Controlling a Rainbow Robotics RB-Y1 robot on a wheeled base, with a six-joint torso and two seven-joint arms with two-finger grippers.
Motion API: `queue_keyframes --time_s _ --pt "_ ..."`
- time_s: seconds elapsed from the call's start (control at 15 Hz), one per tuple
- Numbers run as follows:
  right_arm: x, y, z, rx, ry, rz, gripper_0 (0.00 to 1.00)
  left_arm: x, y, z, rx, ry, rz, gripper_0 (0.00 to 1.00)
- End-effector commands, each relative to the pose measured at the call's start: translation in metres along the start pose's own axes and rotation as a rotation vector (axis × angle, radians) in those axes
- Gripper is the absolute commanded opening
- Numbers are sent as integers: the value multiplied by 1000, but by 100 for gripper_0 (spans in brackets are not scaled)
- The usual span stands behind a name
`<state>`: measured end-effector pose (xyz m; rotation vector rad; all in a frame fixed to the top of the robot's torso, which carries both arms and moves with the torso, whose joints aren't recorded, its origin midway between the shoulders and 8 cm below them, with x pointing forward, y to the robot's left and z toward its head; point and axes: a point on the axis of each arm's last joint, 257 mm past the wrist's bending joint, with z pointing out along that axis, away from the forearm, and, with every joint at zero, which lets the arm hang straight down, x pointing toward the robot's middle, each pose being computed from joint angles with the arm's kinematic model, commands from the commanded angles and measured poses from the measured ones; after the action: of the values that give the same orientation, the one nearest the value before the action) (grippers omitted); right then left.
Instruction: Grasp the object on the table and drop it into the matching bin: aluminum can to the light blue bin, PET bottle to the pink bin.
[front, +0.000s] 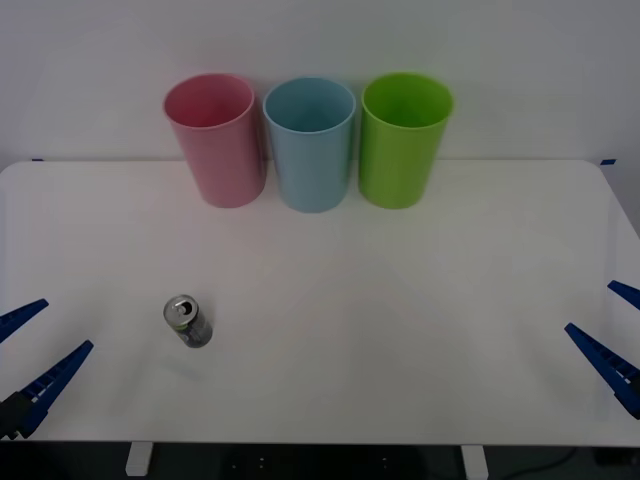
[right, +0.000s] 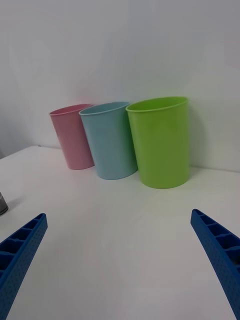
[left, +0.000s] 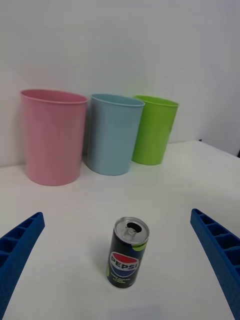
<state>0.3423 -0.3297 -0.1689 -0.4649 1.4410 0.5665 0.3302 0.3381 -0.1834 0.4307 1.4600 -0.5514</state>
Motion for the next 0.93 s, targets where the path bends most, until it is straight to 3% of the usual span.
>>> queue_keyframes --time_s 0.07,0.13,0.53,0.93 --pt "0 0 0 0 0 0 100 16 -5 -7 -4 46 34 100" --pt "0 0 0 0 0 0 100 22 -5 -9 -5 65 54 100" --pt "0 0 0 0 0 0 100 47 -8 -10 -11 141 66 100" --pt "0 0 0 0 0 0 100 69 -11 7 0 141 27 100"
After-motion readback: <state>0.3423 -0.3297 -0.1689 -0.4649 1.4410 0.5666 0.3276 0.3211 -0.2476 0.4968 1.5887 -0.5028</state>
